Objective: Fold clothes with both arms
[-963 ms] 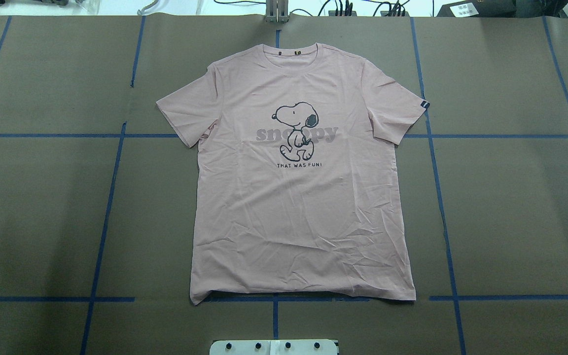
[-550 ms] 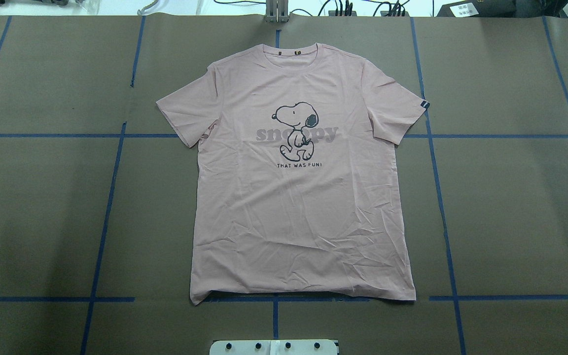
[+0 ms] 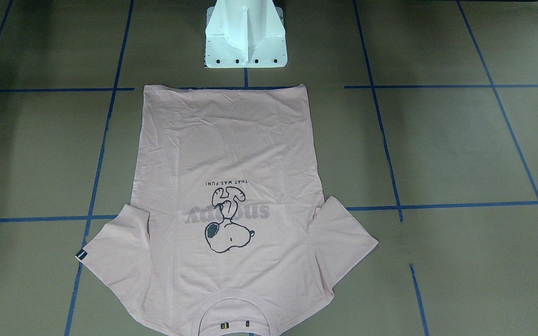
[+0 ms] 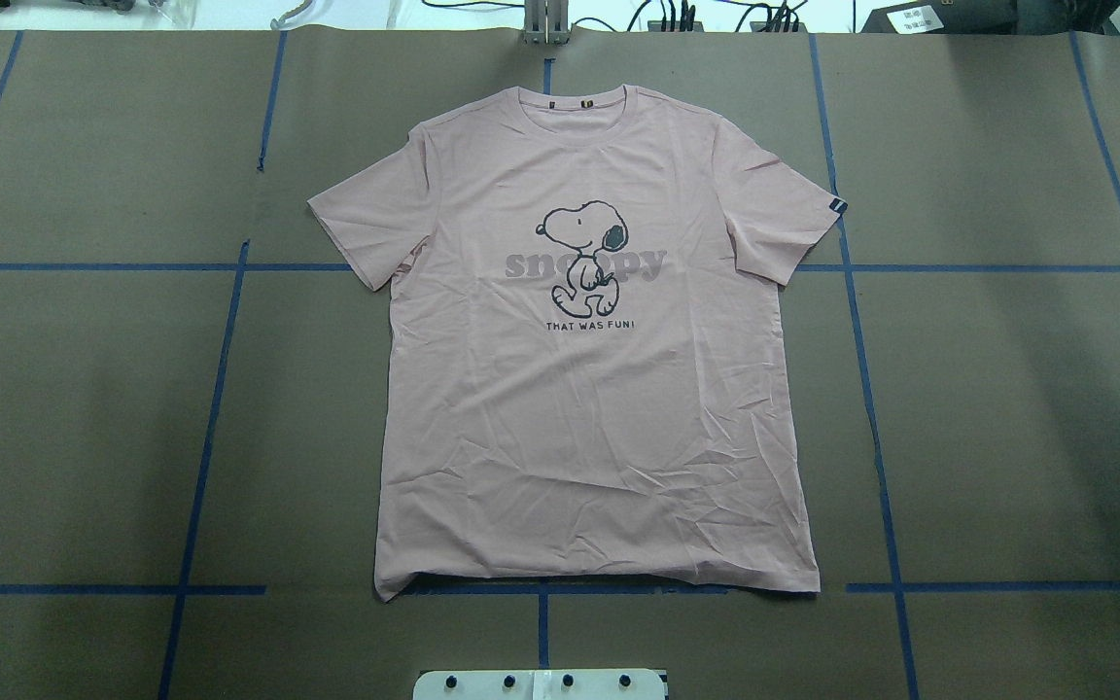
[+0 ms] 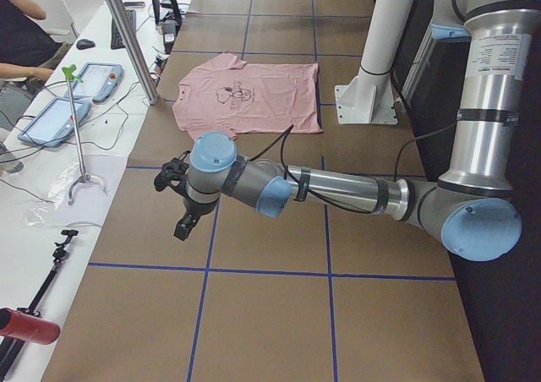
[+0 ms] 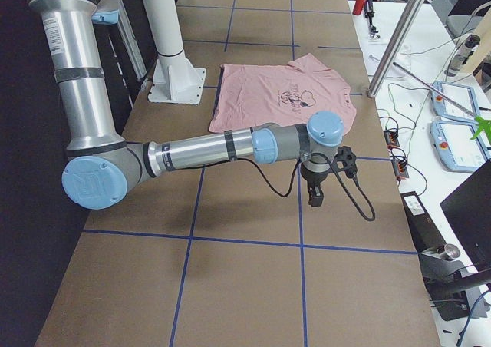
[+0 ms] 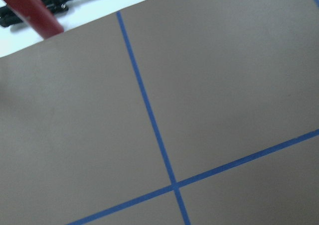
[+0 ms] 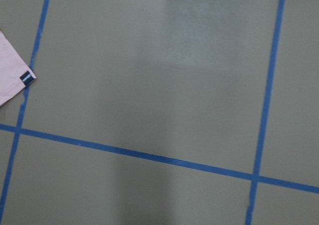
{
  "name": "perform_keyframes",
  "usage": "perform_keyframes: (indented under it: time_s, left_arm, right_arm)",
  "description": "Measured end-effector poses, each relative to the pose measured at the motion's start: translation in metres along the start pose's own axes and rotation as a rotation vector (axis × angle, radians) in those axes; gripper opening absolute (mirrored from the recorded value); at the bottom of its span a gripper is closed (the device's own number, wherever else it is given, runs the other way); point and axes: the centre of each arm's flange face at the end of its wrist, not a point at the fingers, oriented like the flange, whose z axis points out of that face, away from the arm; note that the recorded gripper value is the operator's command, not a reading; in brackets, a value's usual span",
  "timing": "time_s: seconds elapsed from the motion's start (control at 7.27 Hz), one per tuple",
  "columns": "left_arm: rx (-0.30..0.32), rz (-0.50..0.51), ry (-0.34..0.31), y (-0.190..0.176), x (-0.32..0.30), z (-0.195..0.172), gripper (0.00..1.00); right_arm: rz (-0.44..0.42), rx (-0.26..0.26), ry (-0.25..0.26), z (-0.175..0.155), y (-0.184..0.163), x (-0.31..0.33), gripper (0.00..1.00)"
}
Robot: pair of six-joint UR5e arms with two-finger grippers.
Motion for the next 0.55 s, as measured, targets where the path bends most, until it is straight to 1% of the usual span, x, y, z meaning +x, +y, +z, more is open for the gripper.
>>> perform_keyframes:
  time_s: [0.14,0.28,0.41,0.55]
  left_arm:
    - [0.009,0.003,0.017,-0.009,0.005,0.005,1.00]
    - [0.000,0.010,0.030,-0.016,0.010,0.016,1.00]
    - [-0.010,0.009,0.041,-0.023,0.015,0.025,1.00]
    - [-0.014,-0.005,0.049,-0.027,0.021,0.031,1.00]
  right_arm:
    - [-0.016,-0.005,-0.017,0.022,-0.019,-0.033,1.00]
    - [-0.015,-0.004,-0.035,0.043,-0.043,-0.065,1.00]
    - [0.000,0.006,-0.053,0.063,-0.066,-0.095,1.00]
    - [0.027,0.027,-0.063,0.085,-0.084,-0.121,1.00]
